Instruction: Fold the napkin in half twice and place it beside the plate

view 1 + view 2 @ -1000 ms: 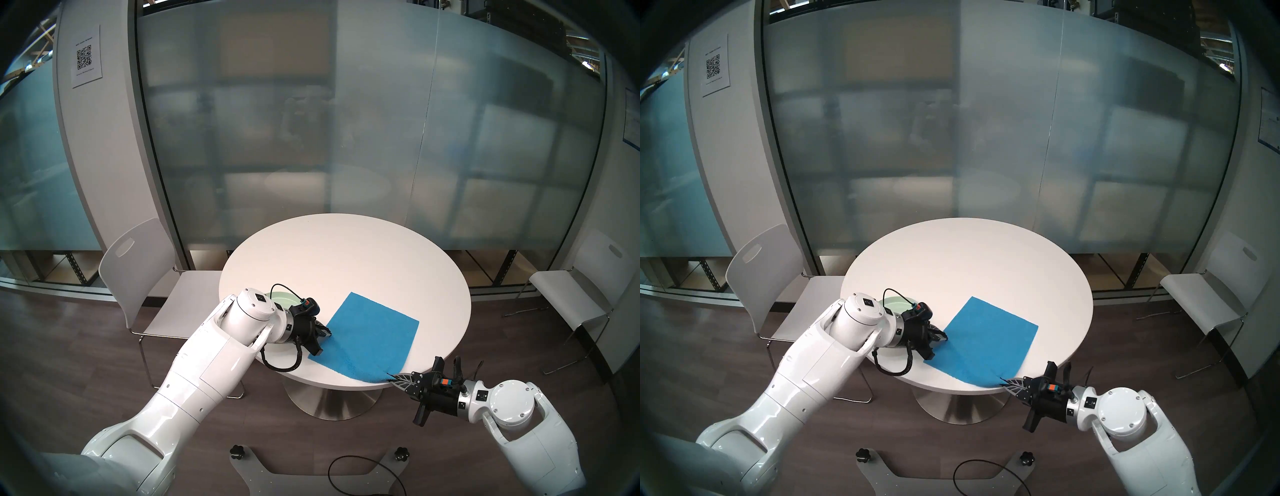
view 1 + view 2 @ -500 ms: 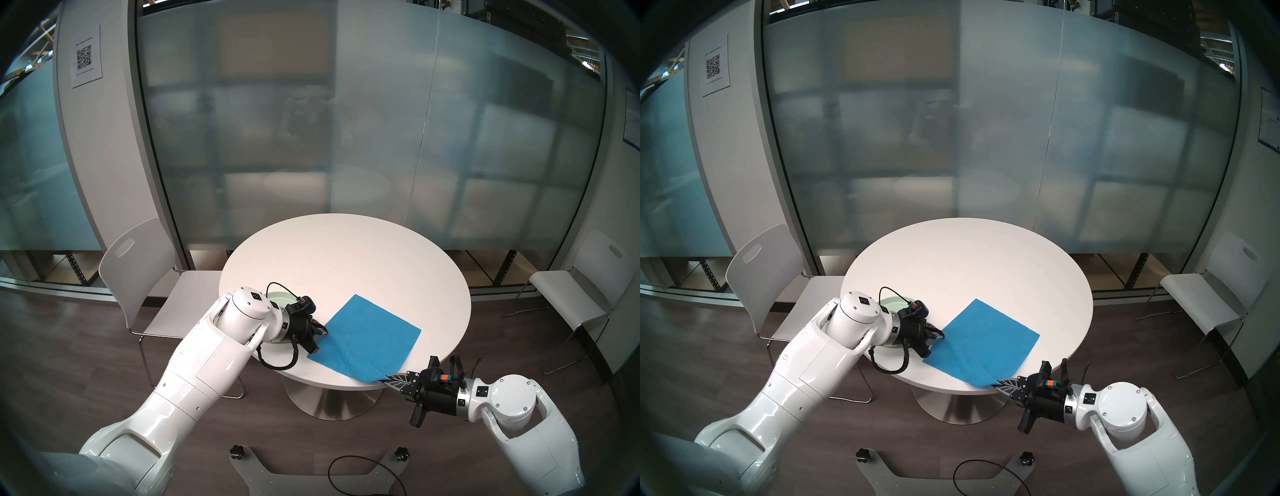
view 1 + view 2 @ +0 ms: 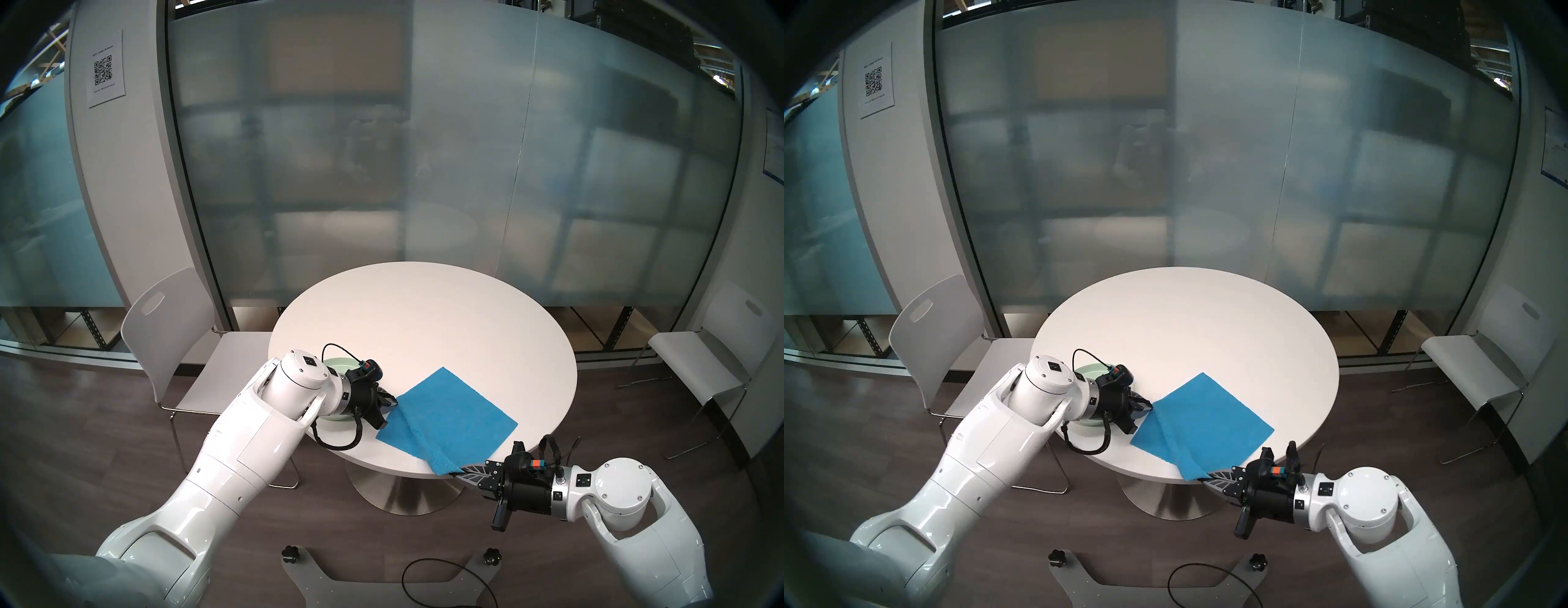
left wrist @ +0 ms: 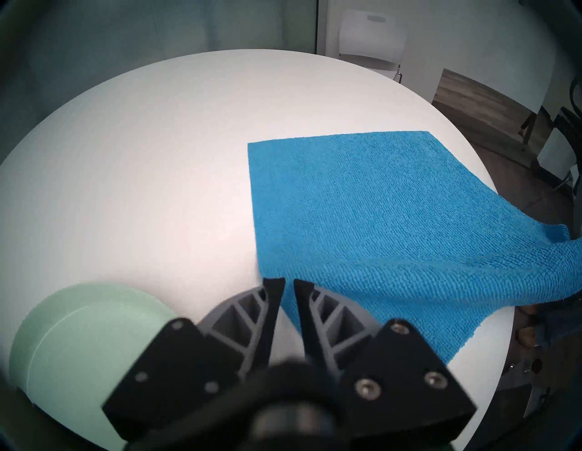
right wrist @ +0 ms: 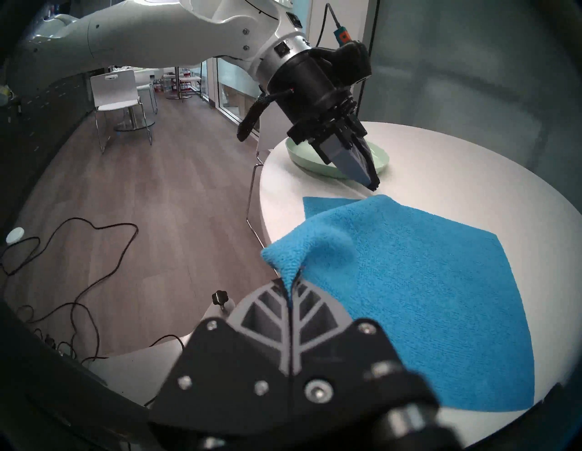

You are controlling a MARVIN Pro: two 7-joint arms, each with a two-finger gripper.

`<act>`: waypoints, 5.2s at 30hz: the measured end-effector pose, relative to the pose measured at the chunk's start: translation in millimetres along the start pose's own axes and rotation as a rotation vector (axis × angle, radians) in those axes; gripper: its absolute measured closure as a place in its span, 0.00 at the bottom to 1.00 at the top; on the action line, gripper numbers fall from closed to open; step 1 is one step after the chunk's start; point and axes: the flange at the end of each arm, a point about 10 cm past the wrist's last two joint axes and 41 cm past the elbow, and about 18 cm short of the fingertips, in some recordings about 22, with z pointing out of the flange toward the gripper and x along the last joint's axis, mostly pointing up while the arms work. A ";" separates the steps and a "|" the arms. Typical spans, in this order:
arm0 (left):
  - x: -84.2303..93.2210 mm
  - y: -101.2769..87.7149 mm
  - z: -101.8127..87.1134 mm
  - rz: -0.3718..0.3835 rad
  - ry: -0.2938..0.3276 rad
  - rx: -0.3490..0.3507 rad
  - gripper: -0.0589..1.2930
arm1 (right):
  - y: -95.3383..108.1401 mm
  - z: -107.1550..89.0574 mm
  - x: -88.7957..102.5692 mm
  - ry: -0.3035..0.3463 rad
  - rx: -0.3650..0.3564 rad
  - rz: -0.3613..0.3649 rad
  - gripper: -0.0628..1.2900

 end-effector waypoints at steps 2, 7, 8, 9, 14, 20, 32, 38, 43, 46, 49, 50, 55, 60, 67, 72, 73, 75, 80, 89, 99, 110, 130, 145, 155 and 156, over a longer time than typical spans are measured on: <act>1.6 -2.5 -1.3 0.000 0.005 0.008 0.73 | -0.2 0.4 0.6 0.000 0.001 0.004 0.97; 5.8 -8.3 -5.3 0.000 0.016 0.025 0.73 | 0.3 1.4 1.7 0.003 -0.006 0.013 0.97; 6.8 -9.6 -6.4 0.000 0.019 0.028 0.73 | 1.8 1.2 2.2 0.006 -0.016 0.019 0.97; 7.0 -9.9 -6.7 0.000 0.020 0.029 0.73 | 2.5 1.0 2.5 0.008 -0.020 0.022 0.97; 8.0 -11.1 -8.4 0.002 0.023 0.031 0.73 | 10.7 -2.5 5.4 0.025 -0.063 0.054 0.97; 6.9 -8.7 -8.9 0.008 0.019 0.017 0.73 | 23.5 -7.2 10.9 0.058 -0.122 0.116 0.97; 4.2 -0.5 -4.7 0.021 0.009 -0.006 0.73 | 47.3 -9.4 -5.1 0.058 -0.198 0.220 0.97; 3.4 -1.1 -4.9 0.022 0.009 0.007 0.73 | 55.9 -7.8 -12.6 0.056 -0.219 0.237 0.97; 2.7 -2.1 -5.1 0.022 0.010 0.017 0.73 | 63.2 -6.8 -14.6 0.062 -0.234 0.237 0.97; 2.3 -2.5 -5.2 0.022 0.009 0.021 0.73 | 68.0 -6.2 -15.0 0.066 -0.245 0.236 0.97; 2.0 -2.9 -5.3 0.022 0.009 0.024 0.73 | 72.9 -6.0 -14.4 0.070 -0.256 0.234 0.97; 1.9 -3.0 -5.3 0.022 0.009 0.025 0.73 | 73.8 -6.1 -14.2 0.071 -0.258 0.233 0.97; 1.5 -3.2 -5.3 0.023 0.008 0.028 0.73 | 82.1 -7.8 -10.9 0.079 -0.280 0.226 0.97; 1.2 -3.0 -5.1 0.024 0.007 0.028 0.73 | 89.2 -10.7 -12.1 0.078 -0.307 0.228 0.97; 1.0 -0.7 -4.0 0.027 0.005 0.016 0.73 | 97.2 -15.7 -14.2 0.073 -0.341 0.233 0.97; 1.0 1.1 -3.2 0.030 0.003 0.005 0.73 | 101.1 -19.8 -16.5 0.057 -0.365 0.248 0.97; 1.0 1.3 -3.1 0.030 0.003 0.003 0.73 | 101.6 -20.4 -17.0 0.053 -0.369 0.252 0.97; 1.0 1.7 -2.9 0.031 0.002 0.001 0.73 | 102.8 -22.6 -17.5 0.042 -0.377 0.268 0.97; 0.7 2.7 -2.2 0.032 0.000 -0.005 0.73 | 103.5 -29.5 -14.1 0.020 -0.391 0.311 0.97; 1.1 4.5 0.4 0.036 0.000 -0.012 0.73 | 97.2 -37.9 -15.6 -0.007 -0.399 0.355 0.97; 1.3 3.5 2.4 0.040 -0.002 -0.002 0.73 | 96.7 -32.8 -34.1 -0.028 -0.403 0.391 0.97; 7.9 3.1 0.0 0.044 0.020 0.004 0.73 | 101.7 -25.6 -51.9 -0.057 -0.399 0.406 0.97; 42.2 20.6 -8.1 0.072 0.086 -0.042 0.73 | 114.3 -33.1 -49.2 -0.055 -0.436 0.387 0.97; 52.1 59.4 -11.6 0.103 0.107 -0.123 0.73 | 115.2 -34.9 -52.8 -0.066 -0.439 0.391 0.97; 63.8 83.3 -5.2 0.115 0.116 -0.191 0.73 | 111.5 -27.6 -55.4 -0.077 -0.421 0.394 0.97; 64.9 85.4 -4.1 0.117 0.116 -0.196 0.74 | 111.3 -27.3 -55.4 -0.077 -0.420 0.394 0.97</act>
